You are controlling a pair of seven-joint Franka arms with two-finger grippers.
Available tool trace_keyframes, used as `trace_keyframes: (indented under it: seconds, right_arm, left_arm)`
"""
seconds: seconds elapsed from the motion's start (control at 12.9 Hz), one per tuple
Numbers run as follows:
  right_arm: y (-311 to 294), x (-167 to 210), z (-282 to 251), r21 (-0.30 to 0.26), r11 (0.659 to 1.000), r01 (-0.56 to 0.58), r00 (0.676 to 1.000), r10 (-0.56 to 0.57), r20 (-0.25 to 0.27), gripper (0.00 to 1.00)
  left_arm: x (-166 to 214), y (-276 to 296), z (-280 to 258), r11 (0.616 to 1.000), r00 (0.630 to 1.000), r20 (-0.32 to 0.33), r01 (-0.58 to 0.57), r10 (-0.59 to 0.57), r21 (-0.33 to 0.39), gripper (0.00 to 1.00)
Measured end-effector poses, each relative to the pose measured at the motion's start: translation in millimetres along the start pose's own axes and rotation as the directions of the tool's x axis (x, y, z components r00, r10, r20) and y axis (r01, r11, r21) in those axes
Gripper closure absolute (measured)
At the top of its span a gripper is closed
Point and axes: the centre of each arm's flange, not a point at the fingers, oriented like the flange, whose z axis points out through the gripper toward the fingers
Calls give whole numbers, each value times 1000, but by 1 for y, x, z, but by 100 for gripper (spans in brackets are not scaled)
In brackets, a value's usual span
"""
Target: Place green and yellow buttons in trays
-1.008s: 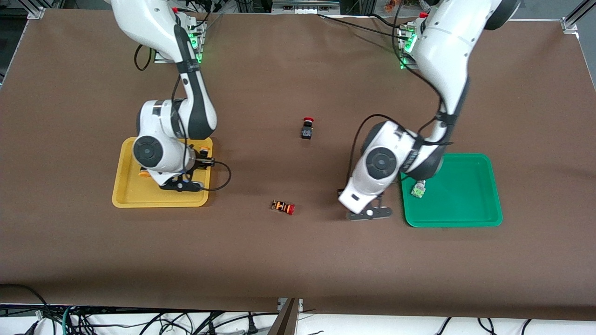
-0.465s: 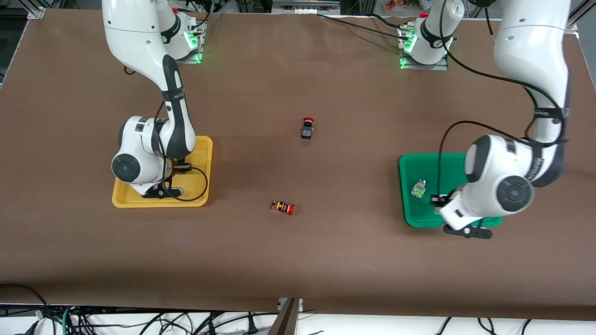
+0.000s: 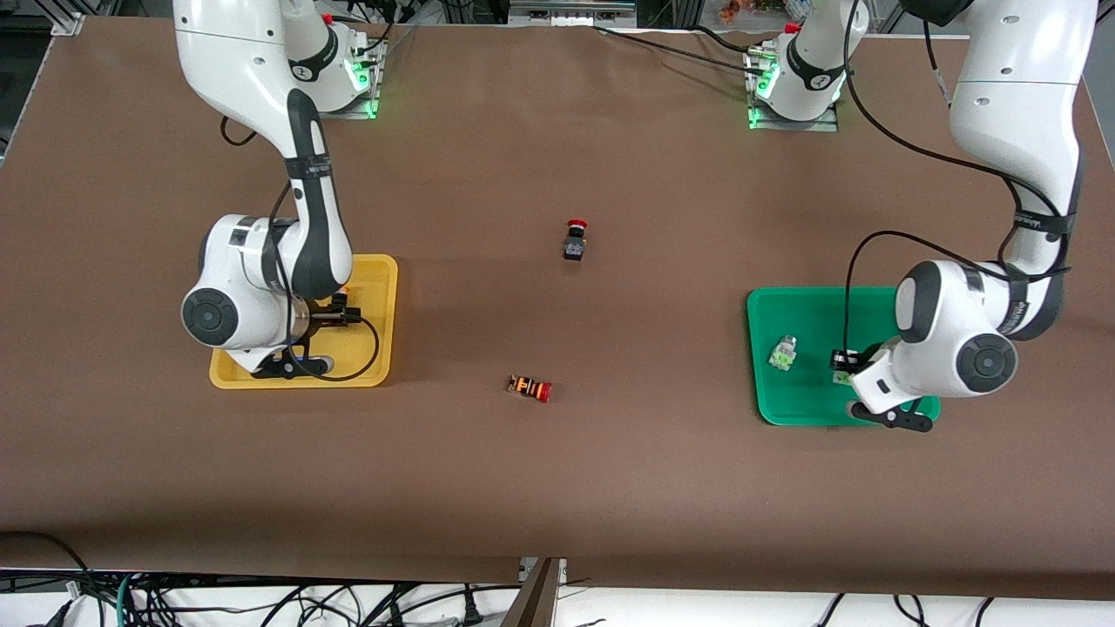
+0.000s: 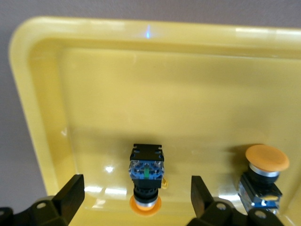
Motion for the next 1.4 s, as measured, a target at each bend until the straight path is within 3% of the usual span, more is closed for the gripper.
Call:
trace_keyframes:
  seconds: [0.23, 0.47, 0.7, 1.01, 1.16, 1.4]
  right_arm:
    - [6, 4, 3, 17, 1000, 10, 1000, -10, 14, 0]
    - [12, 7, -1, 3, 996, 85, 996, -85, 40, 0]
    - [21, -6, -56, -12, 994, 104, 995, -104, -2, 0]
    - [31, -77, -185, -7, 995, 102, 994, -102, -44, 0]
    - [41, -120, -241, -30, 995, 97, 992, -99, -78, 0]
    - [49, -169, -306, -79, 993, 87, 980, -99, -173, 0]
  left_arm:
    - [2, 7, -11, 1000, 1000, -25, -10, 10, 2, 32]
    - [5, 16, -68, 1000, 993, -115, -21, 23, 22, 1]
    - [-15, 32, -173, 998, 983, -178, -33, 41, 48, 0]
    - [-62, 39, -293, 998, 981, -191, -19, 31, 65, 0]
    - [-96, 46, -330, 997, 976, -217, 2, 15, 76, 0]
    - [-163, 63, -354, 992, 969, -230, 110, -92, 69, 0]
